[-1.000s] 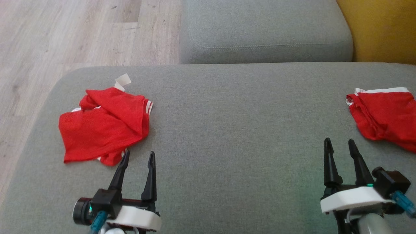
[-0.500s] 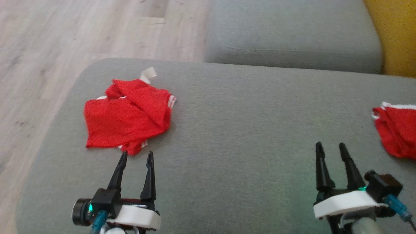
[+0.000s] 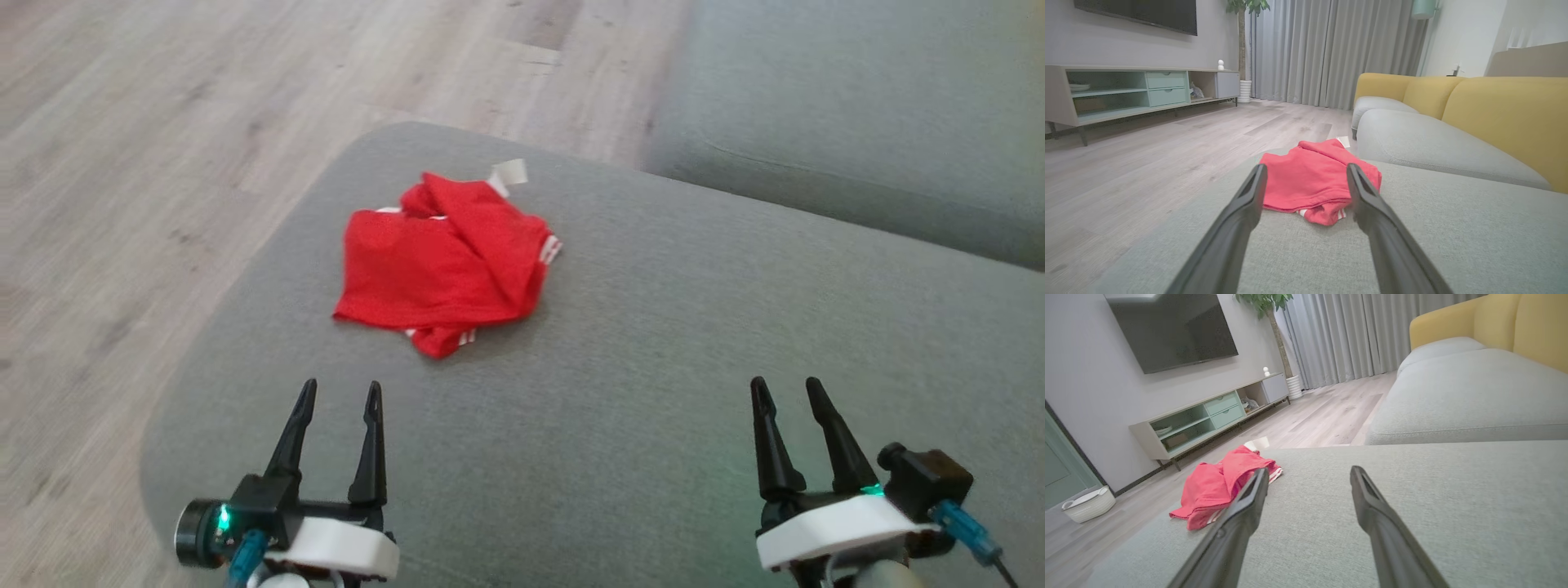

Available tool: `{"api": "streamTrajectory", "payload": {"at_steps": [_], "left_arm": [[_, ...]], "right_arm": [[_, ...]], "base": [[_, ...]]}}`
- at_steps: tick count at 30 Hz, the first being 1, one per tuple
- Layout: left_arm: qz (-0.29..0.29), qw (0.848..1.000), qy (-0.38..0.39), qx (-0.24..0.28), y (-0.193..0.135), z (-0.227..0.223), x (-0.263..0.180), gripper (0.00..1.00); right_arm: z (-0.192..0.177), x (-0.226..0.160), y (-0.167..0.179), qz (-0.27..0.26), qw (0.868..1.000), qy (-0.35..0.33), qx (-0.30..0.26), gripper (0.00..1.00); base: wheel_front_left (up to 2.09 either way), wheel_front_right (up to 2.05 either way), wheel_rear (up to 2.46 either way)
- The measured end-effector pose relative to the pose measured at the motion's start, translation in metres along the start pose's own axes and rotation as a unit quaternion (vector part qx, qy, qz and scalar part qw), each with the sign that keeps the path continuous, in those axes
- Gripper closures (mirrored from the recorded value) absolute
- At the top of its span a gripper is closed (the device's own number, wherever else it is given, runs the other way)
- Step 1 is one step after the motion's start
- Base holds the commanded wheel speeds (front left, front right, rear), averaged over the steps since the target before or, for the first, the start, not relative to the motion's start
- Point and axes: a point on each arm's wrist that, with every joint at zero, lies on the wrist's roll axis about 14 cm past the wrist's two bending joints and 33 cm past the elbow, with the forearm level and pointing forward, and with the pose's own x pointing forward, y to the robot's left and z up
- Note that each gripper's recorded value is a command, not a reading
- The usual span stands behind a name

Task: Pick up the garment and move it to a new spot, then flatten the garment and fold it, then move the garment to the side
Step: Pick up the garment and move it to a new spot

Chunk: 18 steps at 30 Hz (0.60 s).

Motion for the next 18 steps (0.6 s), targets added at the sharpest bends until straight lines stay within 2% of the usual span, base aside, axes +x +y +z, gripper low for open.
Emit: {"api": "streamTrajectory", "payload": {"at_steps": [6, 11, 15, 18], "left_arm": [[0.025, 1.000, -0.003, -0.001, 0.017, 0.001, -0.010, 0.00], [0.015, 1.000, 0.020, 0.010, 0.017, -0.012, -0.010, 0.00], [-0.022, 0.998, 0.055, 0.029, 0.008, -0.024, 0.000, 0.00], [-0.072, 0.992, 0.086, 0.055, -0.011, -0.027, 0.021, 0.00]], "right_arm": [[-0.006, 0.009, 0.020, 0.032, 0.999, 0.011, 0.002, 0.00], [-0.009, 0.008, 0.016, 0.025, 1.000, 0.015, 0.009, 0.00], [-0.013, 0.005, 0.006, 0.011, 1.000, 0.018, 0.014, 0.00], [-0.018, 0.004, -0.003, -0.001, 1.000, 0.025, 0.018, 0.00]], "base": [[0.00, 0.00, 0.00], [0.00, 0.00, 0.00], [0.00, 0.00, 0.00], [0.00, 0.00, 0.00]]}}
